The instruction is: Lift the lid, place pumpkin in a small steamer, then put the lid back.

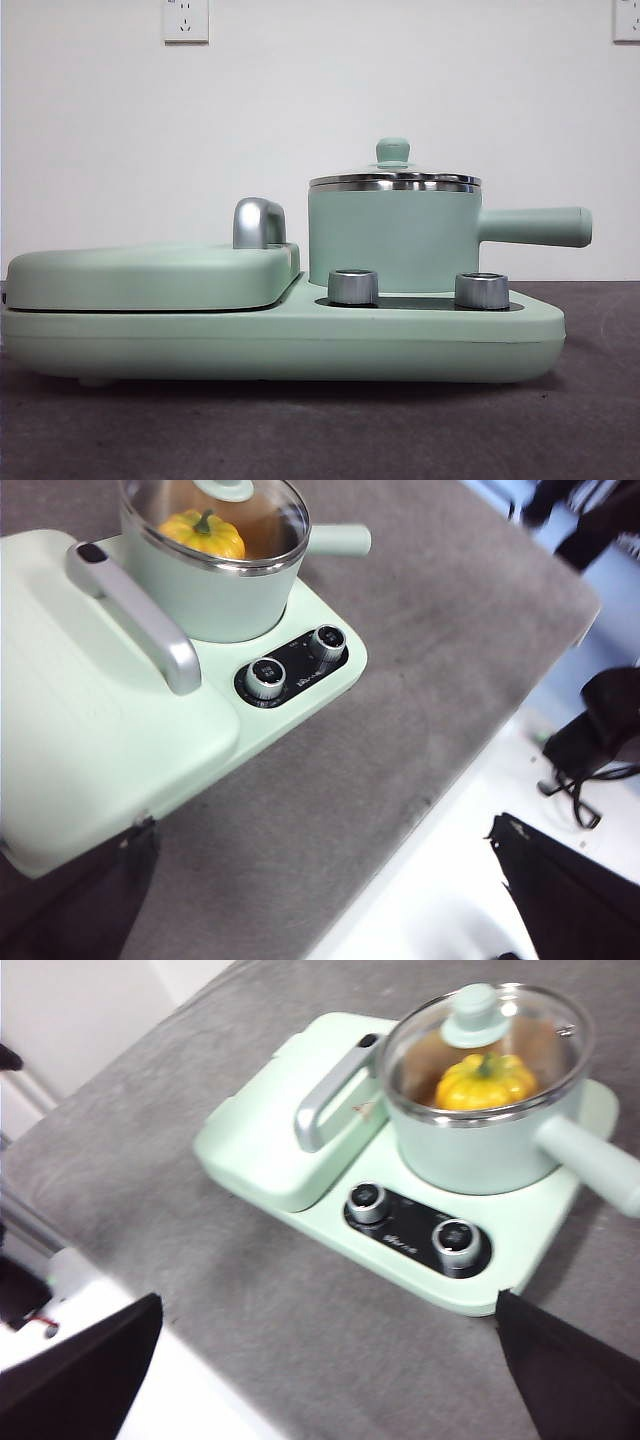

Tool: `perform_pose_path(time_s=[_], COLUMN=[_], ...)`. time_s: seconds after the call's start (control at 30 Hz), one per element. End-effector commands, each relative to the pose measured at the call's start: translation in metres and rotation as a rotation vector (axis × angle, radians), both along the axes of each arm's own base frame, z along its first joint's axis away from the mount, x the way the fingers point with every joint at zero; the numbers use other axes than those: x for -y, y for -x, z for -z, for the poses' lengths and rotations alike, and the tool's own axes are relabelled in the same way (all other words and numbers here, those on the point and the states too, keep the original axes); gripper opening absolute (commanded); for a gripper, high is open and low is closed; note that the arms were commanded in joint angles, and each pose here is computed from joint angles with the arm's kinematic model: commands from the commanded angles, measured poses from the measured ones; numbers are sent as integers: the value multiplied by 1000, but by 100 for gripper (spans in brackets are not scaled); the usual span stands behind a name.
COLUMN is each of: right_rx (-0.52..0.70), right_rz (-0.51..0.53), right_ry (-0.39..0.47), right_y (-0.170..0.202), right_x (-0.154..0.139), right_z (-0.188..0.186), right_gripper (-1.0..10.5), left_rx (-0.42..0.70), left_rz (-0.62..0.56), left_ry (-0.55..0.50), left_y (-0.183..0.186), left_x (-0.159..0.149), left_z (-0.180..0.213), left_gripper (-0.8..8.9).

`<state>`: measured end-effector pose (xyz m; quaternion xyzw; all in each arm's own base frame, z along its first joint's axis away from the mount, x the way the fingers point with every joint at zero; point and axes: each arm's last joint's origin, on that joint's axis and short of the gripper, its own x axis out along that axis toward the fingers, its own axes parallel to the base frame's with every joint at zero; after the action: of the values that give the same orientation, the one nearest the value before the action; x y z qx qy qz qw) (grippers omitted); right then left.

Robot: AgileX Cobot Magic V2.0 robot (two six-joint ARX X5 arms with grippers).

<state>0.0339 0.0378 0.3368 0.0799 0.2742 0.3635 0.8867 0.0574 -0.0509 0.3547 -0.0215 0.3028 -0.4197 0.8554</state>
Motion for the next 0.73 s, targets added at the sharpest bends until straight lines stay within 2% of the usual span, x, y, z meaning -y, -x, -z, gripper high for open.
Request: perform_pose_path(time_s=[0.03, 0.07, 0.1, 0.17, 0.2, 0.23, 0.73], right_rx=[11, 8, 8, 10, 30, 44, 53], right_rz=[-33, -39, -46, -56, -68, -71, -64], right_ry=[-12, -13, -13, -7, 8, 16, 11], right_y=[1, 1, 1, 1, 1, 1, 1], right_x=[-1, -1, -1, -1, -1, -1, -1], right_z=[-3, -3, -3, -2, -2, -3, -4], right_gripper=[536, 536, 492, 103, -8, 39, 31], left_rx=[-13, -6, 1, 9, 13, 18, 23], left_rz=[-51, -58, -69, -85, -94, -99, -102], left_ry=[50, 50, 48, 39, 37, 36, 38], left_y=[8, 10, 12, 15, 15, 15, 15], left_x=[-5, -7, -9, -12, -12, -13, -13], left_z=[6, 7, 8, 9, 9, 9, 9], left_gripper=[517, 501, 425, 79, 15, 33, 21])
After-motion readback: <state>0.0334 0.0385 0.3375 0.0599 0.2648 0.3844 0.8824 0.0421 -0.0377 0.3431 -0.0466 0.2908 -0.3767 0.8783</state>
